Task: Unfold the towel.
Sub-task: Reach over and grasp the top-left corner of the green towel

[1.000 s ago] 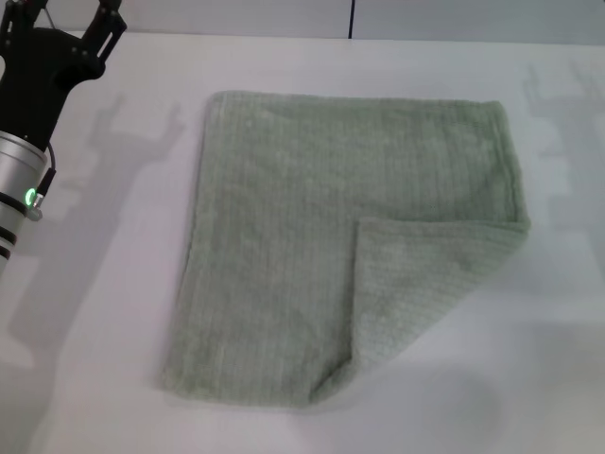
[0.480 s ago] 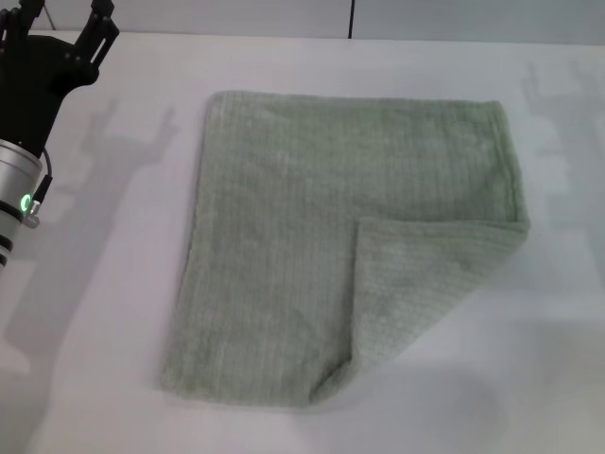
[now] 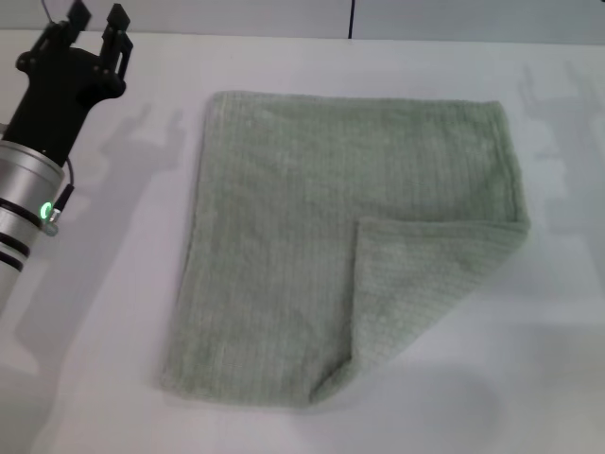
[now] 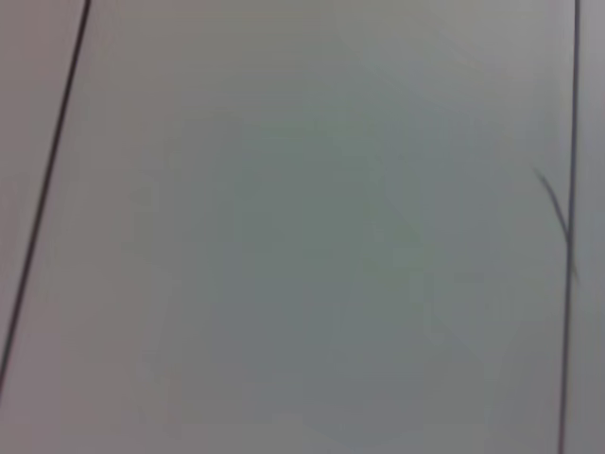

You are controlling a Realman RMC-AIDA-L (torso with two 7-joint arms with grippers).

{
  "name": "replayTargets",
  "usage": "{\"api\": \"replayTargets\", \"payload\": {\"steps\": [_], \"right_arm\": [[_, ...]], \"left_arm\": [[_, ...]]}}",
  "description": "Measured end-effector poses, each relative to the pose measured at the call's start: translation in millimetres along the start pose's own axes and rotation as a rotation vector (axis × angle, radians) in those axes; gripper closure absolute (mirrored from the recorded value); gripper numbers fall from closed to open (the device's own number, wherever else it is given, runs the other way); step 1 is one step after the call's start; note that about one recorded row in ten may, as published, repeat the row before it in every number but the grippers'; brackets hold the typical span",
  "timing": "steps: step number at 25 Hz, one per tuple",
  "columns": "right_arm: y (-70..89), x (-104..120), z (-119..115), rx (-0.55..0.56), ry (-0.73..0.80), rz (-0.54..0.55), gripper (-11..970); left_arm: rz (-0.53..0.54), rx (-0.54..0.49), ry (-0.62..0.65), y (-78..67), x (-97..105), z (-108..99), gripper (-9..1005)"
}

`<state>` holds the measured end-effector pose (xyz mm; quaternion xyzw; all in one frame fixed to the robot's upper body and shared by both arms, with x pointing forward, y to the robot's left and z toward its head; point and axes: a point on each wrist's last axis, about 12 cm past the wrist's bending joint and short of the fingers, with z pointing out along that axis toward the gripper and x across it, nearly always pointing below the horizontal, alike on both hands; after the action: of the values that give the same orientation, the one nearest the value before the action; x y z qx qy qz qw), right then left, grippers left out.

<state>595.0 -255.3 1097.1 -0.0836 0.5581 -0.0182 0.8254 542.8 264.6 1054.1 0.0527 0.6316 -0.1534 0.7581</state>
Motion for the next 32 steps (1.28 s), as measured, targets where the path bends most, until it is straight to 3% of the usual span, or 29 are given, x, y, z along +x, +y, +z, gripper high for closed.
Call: {"api": "replayTargets", "payload": {"steps": [6, 11, 18, 19, 25, 26, 32], "right_arm": [[-0.6, -2, -1, 0.004, -0.019, 0.001, 368], [-1.0, -2, -2, 0.004, -0.018, -0.001, 368], [-1.2, -1, -2, 0.003, -0.011, -0.006, 368], [-1.3, -1, -2, 0.003, -0.01, -0.006, 368], [-2.4, 1, -3, 0.003, -0.001, -0.014, 369], [-2.4, 1, -3, 0.003, -0.001, -0.014, 369], [-1.2, 5, -4, -0.011, 0.031, -0.019, 369]], "left_arm": [[-0.031, 0.02, 0.029, -4.3, 3, 3, 644], [-0.069, 0.051, 0.099, -15.9, 8, 13, 836], [-0.112, 0.058, 0.208, -29.4, 14, 27, 978], [-0.119, 0.068, 0.275, -37.3, 18, 36, 998], [-0.128, 0.081, 0.361, -45.1, 23, 46, 998], [-0.106, 0.096, 0.434, -52.2, 28, 53, 998], [-0.069, 0.088, 0.546, -59.7, 35, 64, 998]]}}
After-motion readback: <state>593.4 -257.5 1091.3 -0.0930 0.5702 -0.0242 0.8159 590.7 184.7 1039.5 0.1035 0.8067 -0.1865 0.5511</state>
